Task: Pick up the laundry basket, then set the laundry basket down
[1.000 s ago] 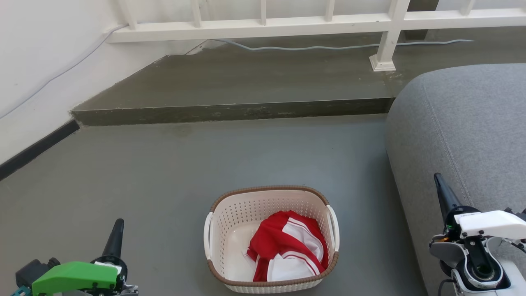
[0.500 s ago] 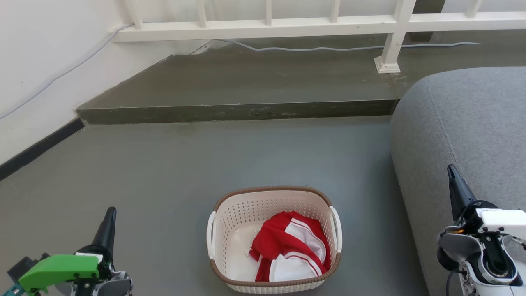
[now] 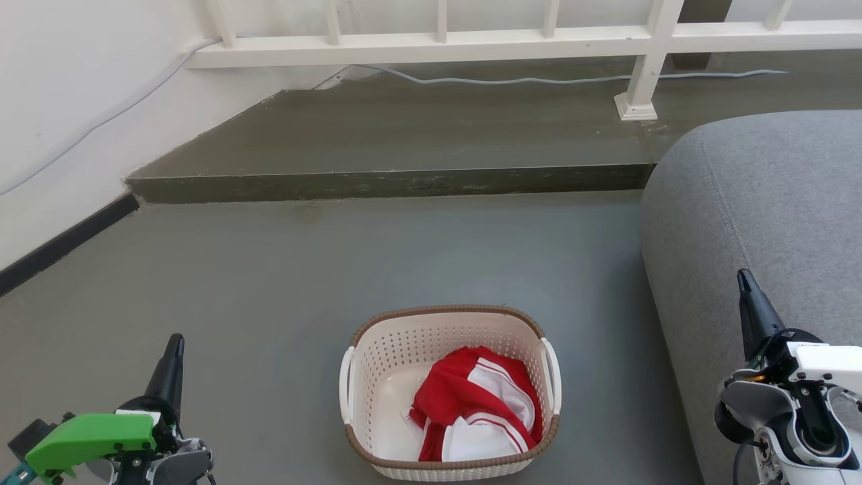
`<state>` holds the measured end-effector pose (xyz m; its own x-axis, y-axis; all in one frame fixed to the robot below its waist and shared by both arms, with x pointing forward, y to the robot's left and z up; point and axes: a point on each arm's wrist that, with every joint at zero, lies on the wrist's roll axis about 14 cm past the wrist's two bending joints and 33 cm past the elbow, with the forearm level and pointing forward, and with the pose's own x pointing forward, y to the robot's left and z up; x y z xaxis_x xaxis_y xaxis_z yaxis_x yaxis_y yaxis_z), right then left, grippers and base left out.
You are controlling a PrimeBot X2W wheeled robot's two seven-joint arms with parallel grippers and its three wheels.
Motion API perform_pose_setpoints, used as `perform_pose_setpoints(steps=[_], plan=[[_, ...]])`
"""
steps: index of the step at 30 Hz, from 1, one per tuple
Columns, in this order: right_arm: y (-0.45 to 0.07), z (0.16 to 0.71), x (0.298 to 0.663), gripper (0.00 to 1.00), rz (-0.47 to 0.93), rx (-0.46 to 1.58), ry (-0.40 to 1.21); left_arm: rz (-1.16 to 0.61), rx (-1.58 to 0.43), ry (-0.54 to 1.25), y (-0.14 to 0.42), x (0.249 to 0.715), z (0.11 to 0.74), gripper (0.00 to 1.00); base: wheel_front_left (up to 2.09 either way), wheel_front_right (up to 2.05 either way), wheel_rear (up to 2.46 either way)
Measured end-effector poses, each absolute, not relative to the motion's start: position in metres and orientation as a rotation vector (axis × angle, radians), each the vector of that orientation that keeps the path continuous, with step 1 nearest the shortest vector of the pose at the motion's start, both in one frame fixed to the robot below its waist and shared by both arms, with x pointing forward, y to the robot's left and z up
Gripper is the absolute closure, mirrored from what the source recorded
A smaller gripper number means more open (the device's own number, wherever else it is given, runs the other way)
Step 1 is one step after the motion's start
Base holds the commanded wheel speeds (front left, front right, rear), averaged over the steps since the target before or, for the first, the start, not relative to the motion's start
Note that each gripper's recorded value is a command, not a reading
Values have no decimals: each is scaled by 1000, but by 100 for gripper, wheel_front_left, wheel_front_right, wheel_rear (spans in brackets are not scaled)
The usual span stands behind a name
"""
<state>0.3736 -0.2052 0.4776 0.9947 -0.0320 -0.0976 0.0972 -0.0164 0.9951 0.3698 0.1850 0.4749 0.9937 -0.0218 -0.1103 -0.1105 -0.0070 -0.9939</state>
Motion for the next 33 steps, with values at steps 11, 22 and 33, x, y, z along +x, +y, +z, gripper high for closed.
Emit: perform_pose_setpoints(steps=[11, 22, 33], plan=[[-205, 477, 374, 100, -104, 1584, 51, 66, -1578, 109, 184, 370, 474, 100, 0, 0, 0], [-206, 477, 373, 100, -105, 1584, 51, 68, -1578, 109, 185, 370, 474, 100, 0, 0, 0], [-206, 476, 373, 100, -107, 1585, 53, 58, -1578, 99, 185, 373, 477, 100, 0, 0, 0]])
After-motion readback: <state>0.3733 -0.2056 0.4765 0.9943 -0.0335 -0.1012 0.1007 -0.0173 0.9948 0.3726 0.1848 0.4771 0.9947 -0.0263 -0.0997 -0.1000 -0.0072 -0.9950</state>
